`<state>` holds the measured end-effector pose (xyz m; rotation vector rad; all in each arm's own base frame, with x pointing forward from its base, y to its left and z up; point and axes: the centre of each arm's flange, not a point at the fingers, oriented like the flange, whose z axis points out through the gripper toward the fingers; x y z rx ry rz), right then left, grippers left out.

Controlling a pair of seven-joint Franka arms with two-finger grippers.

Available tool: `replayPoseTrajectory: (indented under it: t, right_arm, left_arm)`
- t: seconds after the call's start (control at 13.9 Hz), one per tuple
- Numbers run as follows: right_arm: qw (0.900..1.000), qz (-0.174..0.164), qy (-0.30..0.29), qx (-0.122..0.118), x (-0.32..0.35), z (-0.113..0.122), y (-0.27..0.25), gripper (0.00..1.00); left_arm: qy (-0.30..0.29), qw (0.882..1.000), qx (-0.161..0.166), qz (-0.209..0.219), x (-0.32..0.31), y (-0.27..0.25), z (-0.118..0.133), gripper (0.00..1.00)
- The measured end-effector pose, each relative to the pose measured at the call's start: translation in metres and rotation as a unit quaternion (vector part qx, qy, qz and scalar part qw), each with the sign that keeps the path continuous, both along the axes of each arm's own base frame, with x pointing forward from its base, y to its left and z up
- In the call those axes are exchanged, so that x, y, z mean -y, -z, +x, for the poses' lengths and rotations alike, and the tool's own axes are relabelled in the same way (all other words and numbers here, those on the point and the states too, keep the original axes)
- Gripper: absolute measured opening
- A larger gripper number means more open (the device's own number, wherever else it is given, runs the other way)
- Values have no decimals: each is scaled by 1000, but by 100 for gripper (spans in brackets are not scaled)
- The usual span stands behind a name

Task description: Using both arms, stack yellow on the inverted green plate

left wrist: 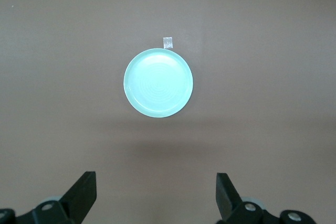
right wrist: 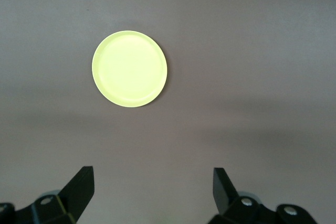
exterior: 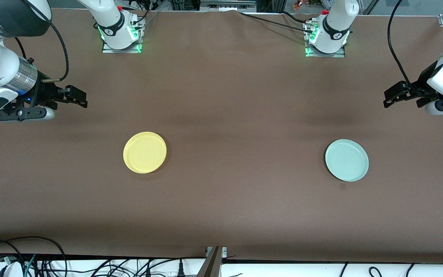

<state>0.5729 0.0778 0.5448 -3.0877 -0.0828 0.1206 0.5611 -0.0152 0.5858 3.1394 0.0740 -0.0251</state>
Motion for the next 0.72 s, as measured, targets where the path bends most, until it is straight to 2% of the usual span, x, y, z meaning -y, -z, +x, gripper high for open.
replayPoseTrajectory:
  t: [0.5,0.72]
  right_arm:
    - [1000,0,-6,0,0,0,0,100]
    - [1000,1,-9,0,0,0,0,100]
  left_arm:
    - [0,1000,-1,0,0,0,0,100]
    - [4,999,-34,1,-1,6,-7,100]
